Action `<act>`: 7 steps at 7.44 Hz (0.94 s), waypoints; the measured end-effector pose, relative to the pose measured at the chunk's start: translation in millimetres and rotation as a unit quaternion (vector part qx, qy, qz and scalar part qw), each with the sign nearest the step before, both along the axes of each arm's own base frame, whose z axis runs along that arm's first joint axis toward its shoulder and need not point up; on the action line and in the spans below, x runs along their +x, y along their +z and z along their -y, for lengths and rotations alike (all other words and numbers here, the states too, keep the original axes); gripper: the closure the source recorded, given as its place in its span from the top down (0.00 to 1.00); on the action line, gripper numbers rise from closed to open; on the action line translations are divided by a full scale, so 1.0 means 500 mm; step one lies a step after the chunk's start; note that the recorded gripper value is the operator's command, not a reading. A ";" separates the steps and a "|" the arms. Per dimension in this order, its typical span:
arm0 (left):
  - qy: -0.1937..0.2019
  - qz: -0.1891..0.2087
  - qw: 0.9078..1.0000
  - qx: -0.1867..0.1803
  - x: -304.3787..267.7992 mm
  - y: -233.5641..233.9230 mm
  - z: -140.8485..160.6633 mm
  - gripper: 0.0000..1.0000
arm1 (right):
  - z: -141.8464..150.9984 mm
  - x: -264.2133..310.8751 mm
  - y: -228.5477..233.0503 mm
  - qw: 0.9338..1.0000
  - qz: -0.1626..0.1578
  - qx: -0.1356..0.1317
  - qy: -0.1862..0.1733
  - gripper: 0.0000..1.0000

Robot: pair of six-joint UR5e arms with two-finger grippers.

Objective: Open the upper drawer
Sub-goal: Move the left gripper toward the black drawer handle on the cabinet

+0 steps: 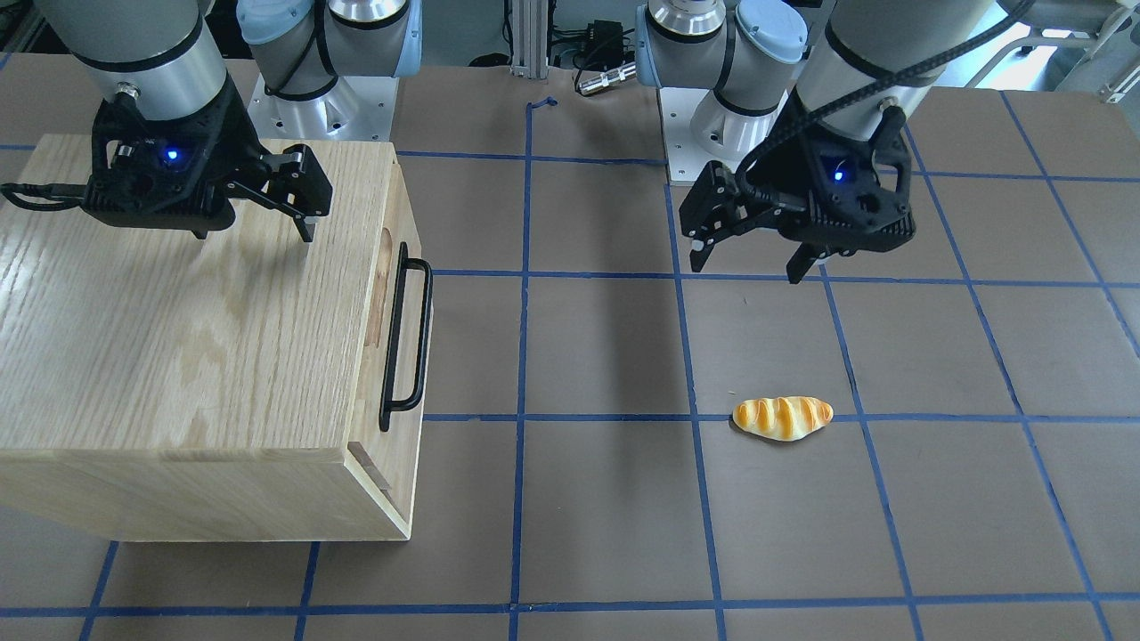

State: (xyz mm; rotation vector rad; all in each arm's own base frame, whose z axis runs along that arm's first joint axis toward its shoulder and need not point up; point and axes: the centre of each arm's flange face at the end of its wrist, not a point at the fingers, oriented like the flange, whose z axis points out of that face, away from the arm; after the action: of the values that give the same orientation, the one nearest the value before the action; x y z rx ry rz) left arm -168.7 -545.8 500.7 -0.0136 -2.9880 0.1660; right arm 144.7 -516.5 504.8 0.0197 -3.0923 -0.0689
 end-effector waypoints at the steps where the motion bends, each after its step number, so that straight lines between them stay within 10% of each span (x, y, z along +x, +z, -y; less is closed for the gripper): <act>1: 0.012 -0.021 1.000 -0.009 -0.046 -0.030 0.027 1.00 | 0.000 0.000 0.000 1.000 0.000 0.000 0.000 1.00; 7: 0.026 -0.123 0.992 0.009 -0.307 -0.180 0.053 1.00 | 0.000 0.000 0.000 1.000 0.000 0.000 0.000 1.00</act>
State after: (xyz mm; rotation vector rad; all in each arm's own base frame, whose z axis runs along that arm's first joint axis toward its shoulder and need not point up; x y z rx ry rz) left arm -322.2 -572.3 410.8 0.0810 -2.7437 0.1369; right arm 144.6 -516.5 504.6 0.0193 -3.0923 -0.0695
